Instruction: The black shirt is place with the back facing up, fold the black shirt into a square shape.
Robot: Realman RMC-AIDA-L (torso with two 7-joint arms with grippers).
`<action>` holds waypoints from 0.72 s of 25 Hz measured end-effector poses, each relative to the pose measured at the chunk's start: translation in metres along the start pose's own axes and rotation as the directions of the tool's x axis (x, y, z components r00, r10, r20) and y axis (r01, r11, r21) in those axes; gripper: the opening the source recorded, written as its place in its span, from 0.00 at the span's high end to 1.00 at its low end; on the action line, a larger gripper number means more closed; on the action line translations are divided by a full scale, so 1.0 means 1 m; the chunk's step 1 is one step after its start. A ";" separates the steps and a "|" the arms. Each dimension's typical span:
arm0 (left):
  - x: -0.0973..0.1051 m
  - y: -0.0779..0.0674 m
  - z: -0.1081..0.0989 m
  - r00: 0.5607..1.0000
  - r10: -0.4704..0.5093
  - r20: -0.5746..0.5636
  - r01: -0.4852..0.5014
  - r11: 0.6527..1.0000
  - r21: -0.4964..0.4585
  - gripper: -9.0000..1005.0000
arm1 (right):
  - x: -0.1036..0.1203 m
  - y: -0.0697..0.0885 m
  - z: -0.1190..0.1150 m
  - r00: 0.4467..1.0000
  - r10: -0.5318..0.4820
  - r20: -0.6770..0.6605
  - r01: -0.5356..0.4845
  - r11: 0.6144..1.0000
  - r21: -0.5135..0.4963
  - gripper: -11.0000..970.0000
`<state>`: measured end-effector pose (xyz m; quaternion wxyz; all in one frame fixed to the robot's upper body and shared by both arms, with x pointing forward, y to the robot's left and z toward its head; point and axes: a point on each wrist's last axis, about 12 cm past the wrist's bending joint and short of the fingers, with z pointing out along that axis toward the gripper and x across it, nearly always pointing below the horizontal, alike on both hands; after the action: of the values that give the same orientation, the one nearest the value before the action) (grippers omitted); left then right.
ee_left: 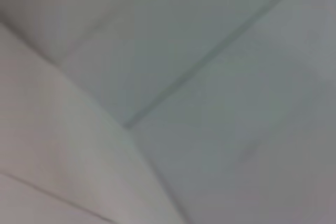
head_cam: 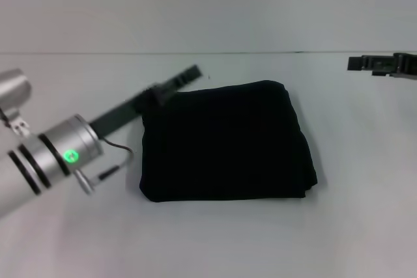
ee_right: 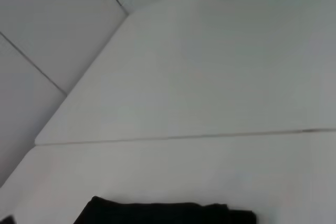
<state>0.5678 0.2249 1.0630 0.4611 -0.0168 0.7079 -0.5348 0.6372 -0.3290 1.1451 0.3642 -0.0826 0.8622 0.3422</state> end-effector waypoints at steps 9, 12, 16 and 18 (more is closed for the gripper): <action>-0.042 0.034 -0.006 0.999 -0.039 -0.014 0.033 0.949 -0.313 0.29 | 0.008 -0.006 0.003 0.999 0.052 0.015 -0.053 0.998 0.031 0.07; -0.047 0.037 -0.007 1.000 -0.026 -0.017 0.019 0.939 -0.344 0.29 | 0.010 -0.006 0.004 0.999 0.039 0.007 -0.039 0.999 0.031 0.07; -0.051 0.039 -0.005 0.999 -0.005 -0.034 -0.008 0.931 -0.365 0.29 | 0.012 -0.006 0.004 1.000 0.027 0.005 -0.027 0.999 0.033 0.07; -0.051 0.039 -0.004 0.999 0.002 -0.042 -0.018 0.927 -0.376 0.29 | 0.011 -0.006 0.004 1.000 0.024 0.008 -0.024 0.999 0.033 0.07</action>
<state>0.6129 0.2709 1.0650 0.4376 -0.0904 0.8065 -0.3872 0.6337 -0.3300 1.1319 0.3647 -0.0649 0.8673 0.3325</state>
